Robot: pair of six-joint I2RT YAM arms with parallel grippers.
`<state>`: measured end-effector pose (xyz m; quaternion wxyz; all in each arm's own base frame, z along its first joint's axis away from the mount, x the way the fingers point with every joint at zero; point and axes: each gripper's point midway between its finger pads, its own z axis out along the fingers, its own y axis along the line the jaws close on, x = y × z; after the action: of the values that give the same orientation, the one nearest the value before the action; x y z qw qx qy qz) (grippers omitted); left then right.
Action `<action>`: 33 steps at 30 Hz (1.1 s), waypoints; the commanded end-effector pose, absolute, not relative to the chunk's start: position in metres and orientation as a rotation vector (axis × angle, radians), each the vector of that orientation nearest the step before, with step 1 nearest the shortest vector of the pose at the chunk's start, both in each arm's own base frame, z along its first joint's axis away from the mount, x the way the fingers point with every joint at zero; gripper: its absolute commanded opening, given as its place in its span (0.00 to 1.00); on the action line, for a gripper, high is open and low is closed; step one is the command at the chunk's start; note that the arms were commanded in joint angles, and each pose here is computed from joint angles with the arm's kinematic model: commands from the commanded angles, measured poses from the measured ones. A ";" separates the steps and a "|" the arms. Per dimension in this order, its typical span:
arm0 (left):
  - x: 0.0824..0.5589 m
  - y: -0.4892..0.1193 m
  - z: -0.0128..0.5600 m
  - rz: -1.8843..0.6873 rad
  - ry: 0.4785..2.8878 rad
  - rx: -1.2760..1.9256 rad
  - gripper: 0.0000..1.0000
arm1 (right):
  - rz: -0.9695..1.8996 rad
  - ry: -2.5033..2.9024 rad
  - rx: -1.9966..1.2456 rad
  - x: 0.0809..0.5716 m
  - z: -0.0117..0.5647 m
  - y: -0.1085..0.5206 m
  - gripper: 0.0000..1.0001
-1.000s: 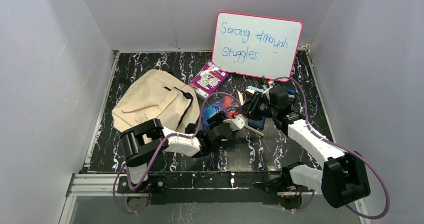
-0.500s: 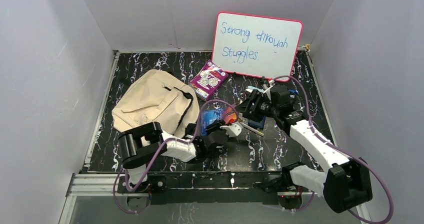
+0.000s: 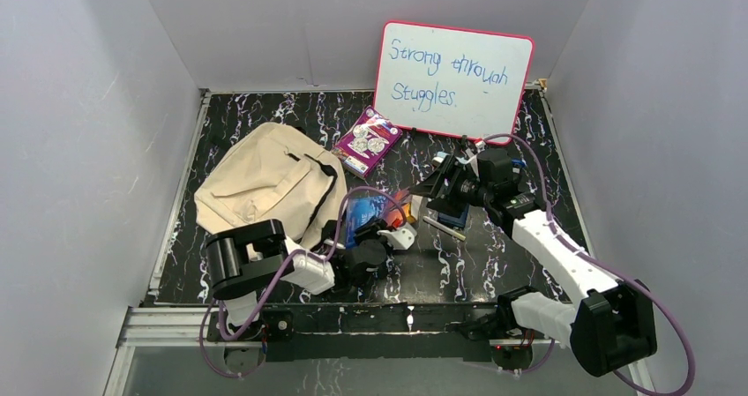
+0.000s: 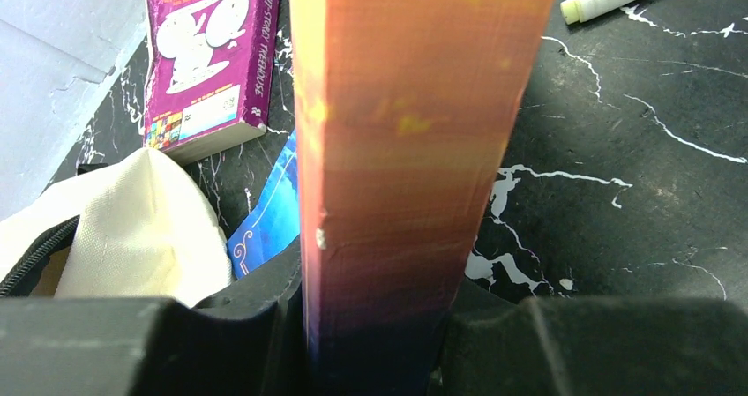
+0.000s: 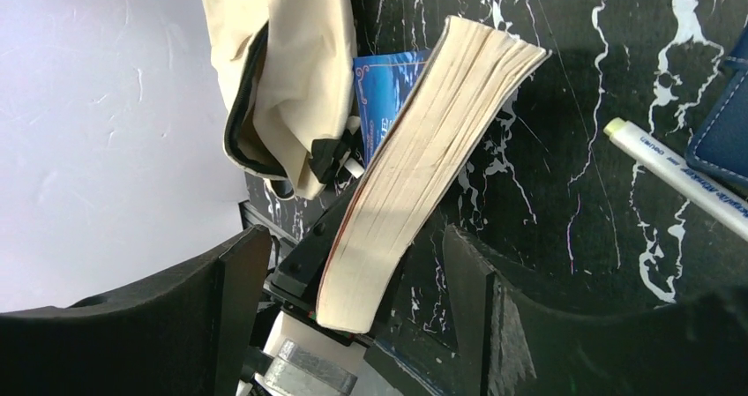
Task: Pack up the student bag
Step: Pick up the book from the center of the board.
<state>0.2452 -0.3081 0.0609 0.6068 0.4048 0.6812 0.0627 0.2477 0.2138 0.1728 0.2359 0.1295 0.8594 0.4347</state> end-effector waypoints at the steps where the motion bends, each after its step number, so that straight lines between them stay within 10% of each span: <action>1: 0.248 -0.320 0.089 0.080 1.527 0.787 0.00 | 1.268 2.365 0.421 0.245 0.170 0.220 0.82; 15: 0.244 -0.326 0.088 0.105 1.497 0.810 0.00 | 1.330 2.421 0.545 0.254 0.142 0.230 0.87; 33: 0.240 -0.333 0.082 0.143 1.462 0.851 0.00 | 1.435 2.472 0.488 0.259 0.125 0.246 0.63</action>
<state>0.2389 -0.3147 0.0562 0.6176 0.4359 0.6460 0.1061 0.2534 0.2384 0.1124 0.1139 0.1898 0.8587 0.4622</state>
